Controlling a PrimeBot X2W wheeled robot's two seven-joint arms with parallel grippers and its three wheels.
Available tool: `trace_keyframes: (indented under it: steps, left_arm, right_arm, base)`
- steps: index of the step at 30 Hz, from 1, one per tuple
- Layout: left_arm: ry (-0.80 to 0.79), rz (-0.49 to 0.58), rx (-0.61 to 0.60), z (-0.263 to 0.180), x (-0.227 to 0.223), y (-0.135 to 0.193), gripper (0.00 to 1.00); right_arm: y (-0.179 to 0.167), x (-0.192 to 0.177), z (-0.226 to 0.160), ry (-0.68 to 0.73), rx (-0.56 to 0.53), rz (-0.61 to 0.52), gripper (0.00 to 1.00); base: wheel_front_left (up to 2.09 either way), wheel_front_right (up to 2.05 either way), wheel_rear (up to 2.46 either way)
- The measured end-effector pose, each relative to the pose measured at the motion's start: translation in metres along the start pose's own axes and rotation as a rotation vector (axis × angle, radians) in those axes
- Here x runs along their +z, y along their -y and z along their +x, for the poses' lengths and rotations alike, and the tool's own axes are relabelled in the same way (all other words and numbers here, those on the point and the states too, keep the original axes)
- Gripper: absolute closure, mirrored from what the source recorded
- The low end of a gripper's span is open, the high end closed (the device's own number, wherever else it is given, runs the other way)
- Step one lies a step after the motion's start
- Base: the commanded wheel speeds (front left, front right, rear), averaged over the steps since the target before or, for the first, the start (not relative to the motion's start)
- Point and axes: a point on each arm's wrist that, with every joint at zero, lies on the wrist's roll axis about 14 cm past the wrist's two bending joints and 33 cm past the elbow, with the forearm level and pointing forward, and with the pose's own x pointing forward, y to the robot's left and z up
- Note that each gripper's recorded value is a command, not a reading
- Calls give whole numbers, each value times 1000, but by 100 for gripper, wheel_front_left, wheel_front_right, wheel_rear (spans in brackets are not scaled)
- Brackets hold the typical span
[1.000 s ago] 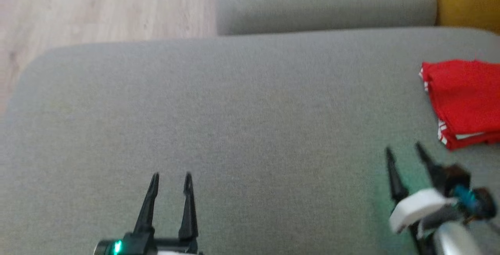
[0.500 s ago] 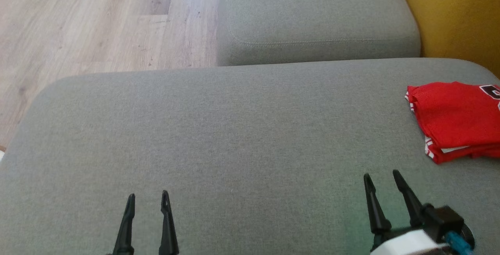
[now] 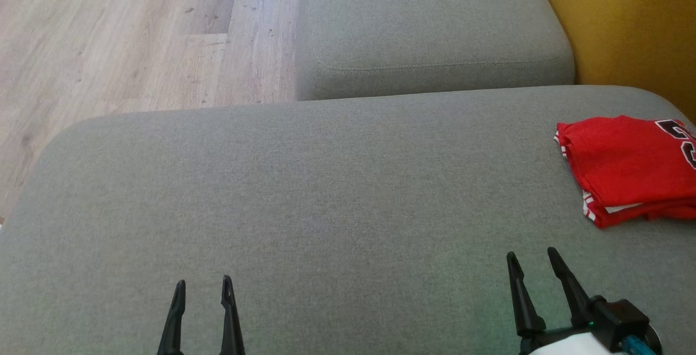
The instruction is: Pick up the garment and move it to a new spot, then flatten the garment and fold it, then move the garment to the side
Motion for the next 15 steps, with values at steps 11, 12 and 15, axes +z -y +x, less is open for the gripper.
trace_keyframes:
  steps: [11, 12, 15]
  left_arm:
    - [-10, 19, -10, 3, -3, 1, 0]
    - [-11, 19, -12, 3, -3, 1, 0]
    - [-58, 25, -9, 0, -17, 0, 100]
  right_arm:
    - [1, -1, -1, -4, -6, 4, 0]
    - [1, -2, -1, -5, -7, 4, 0]
    - [3, -16, -6, -51, -14, 9, 100]
  base:
    - [0, 0, 0]
    - [0, 0, 0]
    - [0, 0, 0]
